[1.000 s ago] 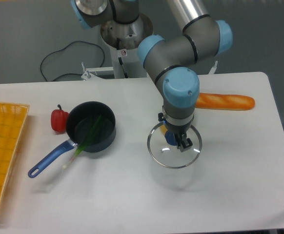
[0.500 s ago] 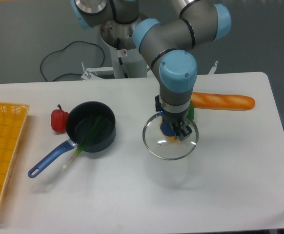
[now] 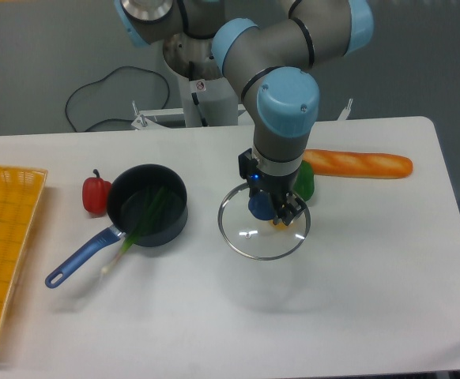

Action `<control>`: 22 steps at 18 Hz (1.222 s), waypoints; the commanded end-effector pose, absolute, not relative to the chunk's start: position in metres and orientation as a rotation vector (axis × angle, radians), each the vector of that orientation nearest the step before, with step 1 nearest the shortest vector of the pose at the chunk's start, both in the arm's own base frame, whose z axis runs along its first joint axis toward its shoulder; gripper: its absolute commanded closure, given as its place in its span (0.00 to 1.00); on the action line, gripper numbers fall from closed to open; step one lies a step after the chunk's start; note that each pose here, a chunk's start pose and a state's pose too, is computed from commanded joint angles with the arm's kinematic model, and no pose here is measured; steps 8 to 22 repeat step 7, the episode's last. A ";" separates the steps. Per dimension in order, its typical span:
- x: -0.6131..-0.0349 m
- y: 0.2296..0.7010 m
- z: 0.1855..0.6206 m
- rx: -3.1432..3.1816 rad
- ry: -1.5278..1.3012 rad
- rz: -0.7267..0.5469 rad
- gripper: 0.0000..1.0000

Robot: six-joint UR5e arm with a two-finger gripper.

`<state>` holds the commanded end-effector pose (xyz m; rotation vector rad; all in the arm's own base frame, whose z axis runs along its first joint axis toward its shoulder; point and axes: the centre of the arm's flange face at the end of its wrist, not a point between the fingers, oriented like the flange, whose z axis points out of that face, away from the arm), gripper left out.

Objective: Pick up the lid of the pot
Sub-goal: 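Lift the glass lid by its knob up off the table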

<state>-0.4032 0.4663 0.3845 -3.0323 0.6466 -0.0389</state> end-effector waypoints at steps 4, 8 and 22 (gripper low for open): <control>-0.402 0.466 0.384 -3.036 0.650 -0.041 0.52; -0.403 0.467 0.384 -3.035 0.650 -0.037 0.52; -0.403 0.467 0.384 -3.035 0.650 -0.037 0.52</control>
